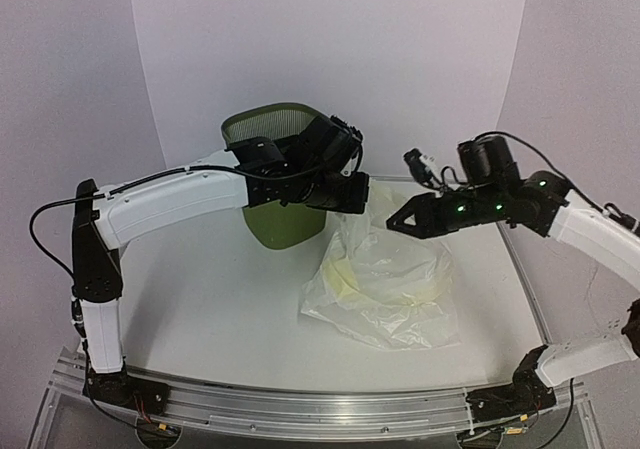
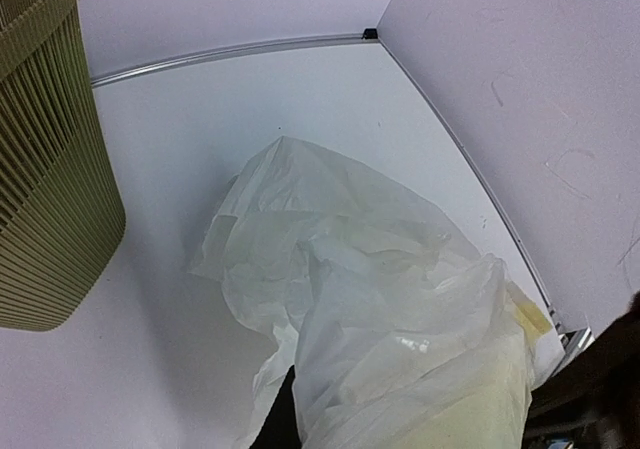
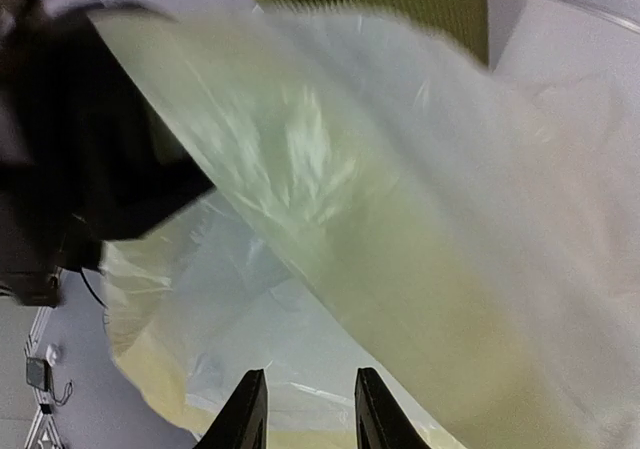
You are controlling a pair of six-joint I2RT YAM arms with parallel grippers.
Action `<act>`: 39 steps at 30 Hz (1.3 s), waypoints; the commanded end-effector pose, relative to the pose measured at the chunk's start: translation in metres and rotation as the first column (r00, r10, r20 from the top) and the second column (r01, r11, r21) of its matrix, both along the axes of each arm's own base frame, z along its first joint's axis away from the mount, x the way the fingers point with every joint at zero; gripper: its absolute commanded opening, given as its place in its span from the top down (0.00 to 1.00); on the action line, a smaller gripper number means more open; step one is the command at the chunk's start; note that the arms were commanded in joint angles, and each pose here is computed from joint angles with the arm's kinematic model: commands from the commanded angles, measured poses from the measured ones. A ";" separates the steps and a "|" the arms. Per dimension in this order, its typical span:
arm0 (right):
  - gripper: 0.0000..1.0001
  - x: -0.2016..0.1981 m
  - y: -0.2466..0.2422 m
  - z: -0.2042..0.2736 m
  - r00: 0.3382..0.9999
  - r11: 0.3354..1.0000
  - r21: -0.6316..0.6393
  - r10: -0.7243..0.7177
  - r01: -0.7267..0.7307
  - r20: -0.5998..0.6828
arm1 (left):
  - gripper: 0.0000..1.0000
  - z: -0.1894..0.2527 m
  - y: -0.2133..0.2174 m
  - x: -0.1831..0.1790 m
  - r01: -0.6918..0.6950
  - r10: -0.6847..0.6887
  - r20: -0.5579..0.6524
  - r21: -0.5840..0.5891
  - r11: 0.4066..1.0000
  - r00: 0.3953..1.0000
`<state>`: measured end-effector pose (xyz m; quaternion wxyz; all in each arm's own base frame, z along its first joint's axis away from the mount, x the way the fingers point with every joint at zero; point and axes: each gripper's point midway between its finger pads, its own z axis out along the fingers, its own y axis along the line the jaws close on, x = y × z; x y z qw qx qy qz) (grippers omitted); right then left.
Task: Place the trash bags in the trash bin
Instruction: Unfold the trash bag at the center of the board.
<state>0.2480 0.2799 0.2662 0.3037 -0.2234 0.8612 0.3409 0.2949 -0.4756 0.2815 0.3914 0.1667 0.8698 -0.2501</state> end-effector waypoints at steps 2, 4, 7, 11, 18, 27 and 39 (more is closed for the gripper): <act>0.70 0.000 0.040 -0.025 0.992 0.998 -0.007 -0.065 0.066 0.107 | 1.00 0.011 -0.002 -0.008 -0.017 0.014 -0.075 -0.034 0.999 0.997; 0.70 0.014 0.042 -0.030 0.979 0.991 0.005 -0.136 0.137 0.155 | 1.00 0.011 -0.006 -0.013 0.005 -0.010 -0.101 -0.053 0.999 0.995; 0.70 0.034 0.039 -0.031 0.944 0.972 -0.021 -0.220 0.233 0.247 | 1.00 0.010 -0.006 -0.018 0.017 -0.024 -0.122 -0.065 0.998 0.992; 0.71 0.048 0.038 -0.064 0.932 0.952 -0.110 -0.248 0.284 0.265 | 1.00 0.019 -0.005 -0.021 0.023 -0.034 -0.119 -0.096 0.995 0.992; 0.70 0.032 0.027 -0.157 0.966 0.924 -0.283 -0.229 0.255 0.122 | 1.00 0.066 0.019 -0.005 -0.067 0.069 0.006 -0.122 0.990 0.998; 0.65 0.039 -0.071 -0.154 0.906 0.658 -0.622 -0.327 0.423 0.270 | 1.00 0.122 0.106 0.020 -0.344 0.348 0.244 -0.063 0.937 0.905; 0.65 0.043 -0.131 -0.056 0.874 0.640 -0.599 -0.400 0.481 0.275 | 1.00 0.142 0.142 0.007 -0.312 0.299 0.369 -0.025 0.950 0.880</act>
